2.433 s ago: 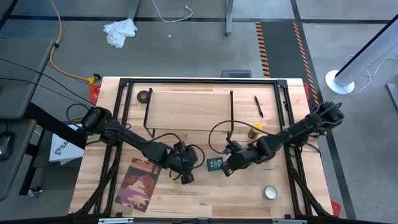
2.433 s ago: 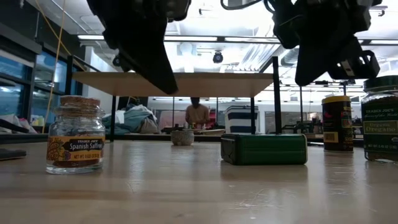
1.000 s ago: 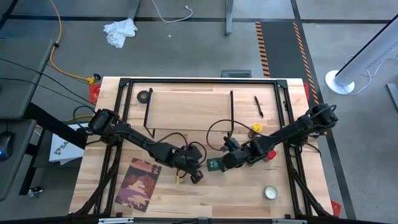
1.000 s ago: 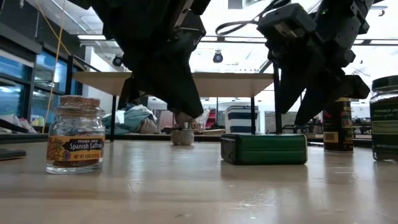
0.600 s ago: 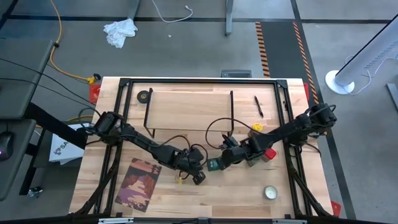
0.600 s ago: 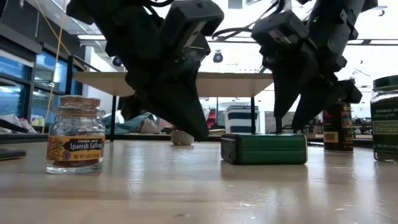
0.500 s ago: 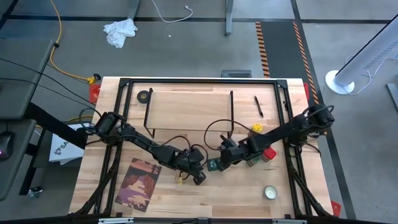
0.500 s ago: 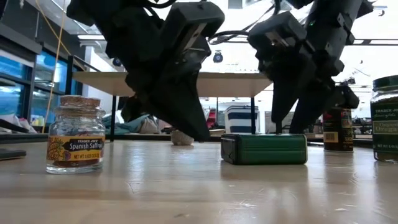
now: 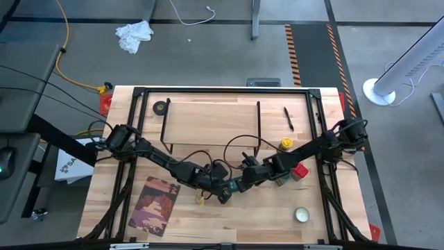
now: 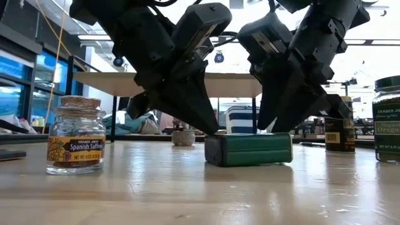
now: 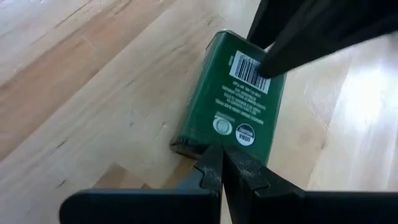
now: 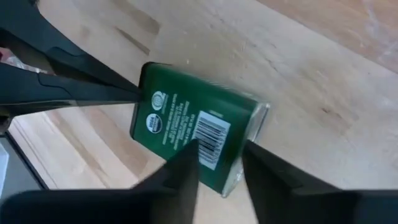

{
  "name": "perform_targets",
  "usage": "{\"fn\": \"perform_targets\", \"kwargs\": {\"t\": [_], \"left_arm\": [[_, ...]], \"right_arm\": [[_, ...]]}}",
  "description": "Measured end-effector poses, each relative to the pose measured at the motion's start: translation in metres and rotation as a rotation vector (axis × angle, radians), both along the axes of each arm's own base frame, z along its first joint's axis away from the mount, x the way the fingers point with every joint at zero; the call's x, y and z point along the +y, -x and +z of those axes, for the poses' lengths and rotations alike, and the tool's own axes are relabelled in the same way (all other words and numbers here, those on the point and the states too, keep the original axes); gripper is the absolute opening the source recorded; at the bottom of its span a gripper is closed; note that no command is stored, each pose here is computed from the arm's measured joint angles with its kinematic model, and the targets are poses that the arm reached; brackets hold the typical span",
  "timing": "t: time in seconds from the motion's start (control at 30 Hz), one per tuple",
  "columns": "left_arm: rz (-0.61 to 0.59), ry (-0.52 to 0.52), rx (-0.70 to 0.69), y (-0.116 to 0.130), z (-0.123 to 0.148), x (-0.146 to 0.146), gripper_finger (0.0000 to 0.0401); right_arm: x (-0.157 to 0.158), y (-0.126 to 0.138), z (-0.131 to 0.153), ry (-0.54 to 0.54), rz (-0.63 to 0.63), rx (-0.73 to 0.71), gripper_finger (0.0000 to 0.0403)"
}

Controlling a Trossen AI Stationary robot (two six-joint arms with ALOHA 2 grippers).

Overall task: Shelf spices
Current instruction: Put the green seasoning can on the shelf

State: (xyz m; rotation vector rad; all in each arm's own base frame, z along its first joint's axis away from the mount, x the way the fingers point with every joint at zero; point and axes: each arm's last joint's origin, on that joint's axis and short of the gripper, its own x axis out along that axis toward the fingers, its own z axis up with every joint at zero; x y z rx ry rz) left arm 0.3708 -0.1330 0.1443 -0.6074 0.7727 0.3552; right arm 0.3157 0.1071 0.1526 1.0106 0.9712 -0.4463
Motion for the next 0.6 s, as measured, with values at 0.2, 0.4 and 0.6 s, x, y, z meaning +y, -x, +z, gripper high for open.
{"fn": "perform_targets", "kwargs": {"t": [0.2,0.4,0.6], "left_arm": [[0.005,0.001,-0.034,-0.004,0.003,0.005,0.0000],[-0.009,0.027,-0.121,-0.009,0.013,0.002,0.0000],[-0.085,-0.074,-0.159,0.001,0.047,0.007,0.0000]], "right_arm": [[0.001,-0.003,0.003,0.001,0.007,-0.038,0.0009],[0.003,-0.002,0.010,-0.001,0.031,-0.076,0.0002],[0.002,0.005,0.032,0.009,0.070,-0.122,0.0000]]}}
